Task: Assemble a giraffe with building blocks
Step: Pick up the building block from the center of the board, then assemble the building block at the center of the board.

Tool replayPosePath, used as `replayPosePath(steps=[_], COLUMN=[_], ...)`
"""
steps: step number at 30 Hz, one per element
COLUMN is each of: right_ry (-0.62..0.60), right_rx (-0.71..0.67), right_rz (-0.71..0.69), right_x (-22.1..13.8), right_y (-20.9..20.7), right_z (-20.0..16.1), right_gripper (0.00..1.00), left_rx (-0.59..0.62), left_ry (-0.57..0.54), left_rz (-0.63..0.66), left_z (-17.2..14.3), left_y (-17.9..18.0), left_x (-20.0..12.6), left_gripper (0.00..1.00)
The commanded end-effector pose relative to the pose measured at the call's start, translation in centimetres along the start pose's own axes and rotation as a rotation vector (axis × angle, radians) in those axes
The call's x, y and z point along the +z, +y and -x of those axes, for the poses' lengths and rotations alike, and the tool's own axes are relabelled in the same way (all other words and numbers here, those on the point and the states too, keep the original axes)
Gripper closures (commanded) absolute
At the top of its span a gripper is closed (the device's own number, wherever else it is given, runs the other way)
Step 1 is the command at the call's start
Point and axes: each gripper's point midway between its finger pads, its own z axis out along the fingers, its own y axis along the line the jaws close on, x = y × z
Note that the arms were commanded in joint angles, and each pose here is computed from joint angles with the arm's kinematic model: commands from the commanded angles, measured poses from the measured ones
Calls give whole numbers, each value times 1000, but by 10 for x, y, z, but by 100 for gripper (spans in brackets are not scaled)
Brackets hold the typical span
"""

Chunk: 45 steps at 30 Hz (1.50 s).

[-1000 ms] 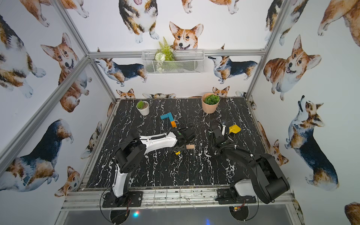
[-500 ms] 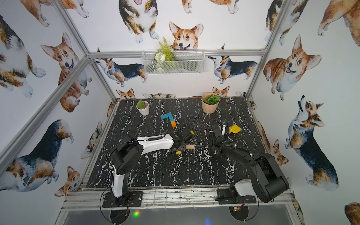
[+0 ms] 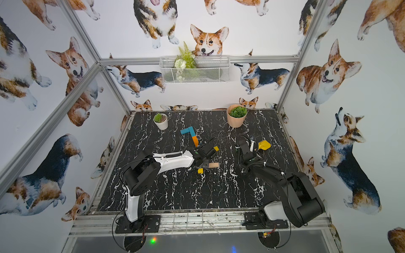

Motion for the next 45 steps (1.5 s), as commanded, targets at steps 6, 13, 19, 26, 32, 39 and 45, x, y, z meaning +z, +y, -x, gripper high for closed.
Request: replayPosePath(steps=[6, 13, 19, 26, 32, 39, 45], right_ry=[-1, 1, -8, -31, -82, -121, -98], right_rx=[32, 42, 55, 103, 190, 252, 260], right_rz=[6, 7, -19, -61, -93, -85, -70], right_x=[-1, -1, -2, -5, -16, -25, -20], right_y=[0, -1, -7, -22, -45, -58, -54], right_z=[3, 3, 4, 5, 10, 16, 14], right_gripper=[36, 36, 36, 36, 36, 36, 36], left_rx=[83, 201, 436, 722, 884, 1021, 1038], left_ry=[112, 33, -207, -382, -352, -324, -287], left_rz=[54, 58, 47, -122, -350, -500, -468], left_z=[-41, -6, 80, 146, 159, 148, 146], left_y=[39, 38, 9, -81, -139, -160, -162], left_x=[-16, -56, -110, -102, -66, -32, -8], left_gripper=[87, 100, 100, 100, 100, 100, 100])
